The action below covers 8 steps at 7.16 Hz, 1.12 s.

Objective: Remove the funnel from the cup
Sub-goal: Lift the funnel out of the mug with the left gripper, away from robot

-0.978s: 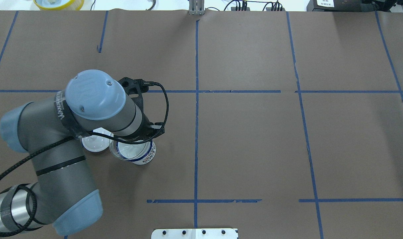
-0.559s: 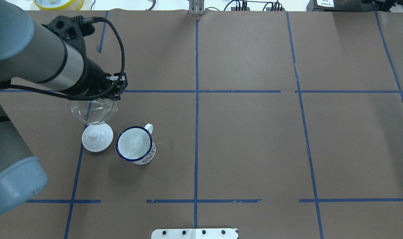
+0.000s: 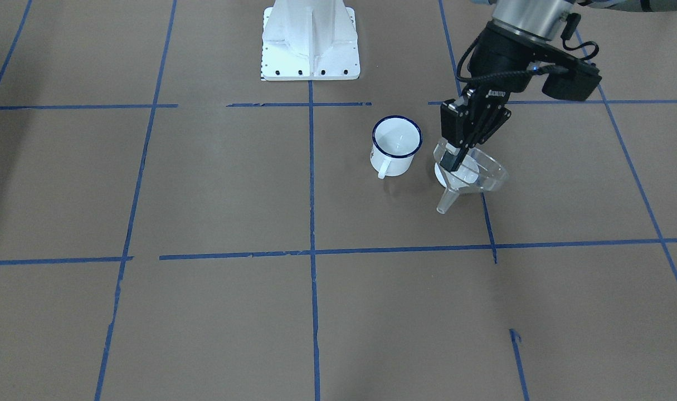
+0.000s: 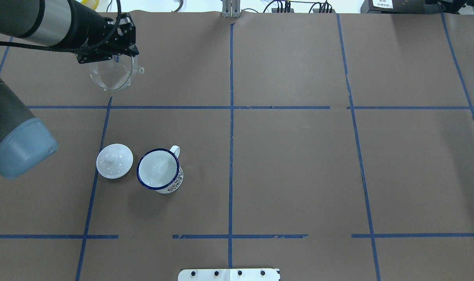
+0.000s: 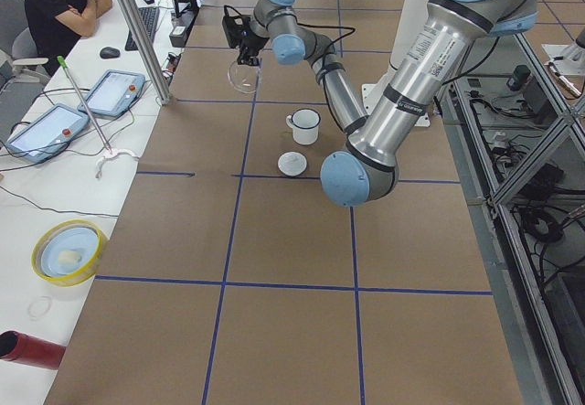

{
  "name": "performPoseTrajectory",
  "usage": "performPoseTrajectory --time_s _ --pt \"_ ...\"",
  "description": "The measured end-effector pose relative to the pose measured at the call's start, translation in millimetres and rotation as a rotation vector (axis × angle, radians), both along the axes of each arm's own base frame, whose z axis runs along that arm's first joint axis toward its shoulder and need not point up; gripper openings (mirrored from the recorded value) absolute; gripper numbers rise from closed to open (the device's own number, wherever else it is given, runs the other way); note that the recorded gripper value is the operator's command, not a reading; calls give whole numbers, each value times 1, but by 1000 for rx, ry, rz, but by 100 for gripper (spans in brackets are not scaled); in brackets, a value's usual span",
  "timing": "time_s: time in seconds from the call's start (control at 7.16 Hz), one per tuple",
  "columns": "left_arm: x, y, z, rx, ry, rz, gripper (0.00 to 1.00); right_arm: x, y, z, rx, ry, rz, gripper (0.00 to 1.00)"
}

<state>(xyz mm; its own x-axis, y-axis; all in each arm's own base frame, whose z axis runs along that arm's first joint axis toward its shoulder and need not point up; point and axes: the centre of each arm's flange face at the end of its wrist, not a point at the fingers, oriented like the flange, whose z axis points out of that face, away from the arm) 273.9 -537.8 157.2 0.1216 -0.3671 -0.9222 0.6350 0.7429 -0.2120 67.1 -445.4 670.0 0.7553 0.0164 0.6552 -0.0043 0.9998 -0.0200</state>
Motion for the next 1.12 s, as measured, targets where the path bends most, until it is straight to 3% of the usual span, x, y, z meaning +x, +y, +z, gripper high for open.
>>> performPoseTrajectory --time_s 0.28,0.56,0.84,1.12 --pt "27 -52 55 -60 149 -227 0 0 0 0 0 0 0 100" --pt "78 -73 118 -69 224 -394 0 0 0 0 0 0 0 100" --pt "126 -70 169 -94 262 -503 0 0 0 0 0 0 0 100" --pt "156 -61 196 -115 265 -539 0 0 0 0 0 0 0 100"
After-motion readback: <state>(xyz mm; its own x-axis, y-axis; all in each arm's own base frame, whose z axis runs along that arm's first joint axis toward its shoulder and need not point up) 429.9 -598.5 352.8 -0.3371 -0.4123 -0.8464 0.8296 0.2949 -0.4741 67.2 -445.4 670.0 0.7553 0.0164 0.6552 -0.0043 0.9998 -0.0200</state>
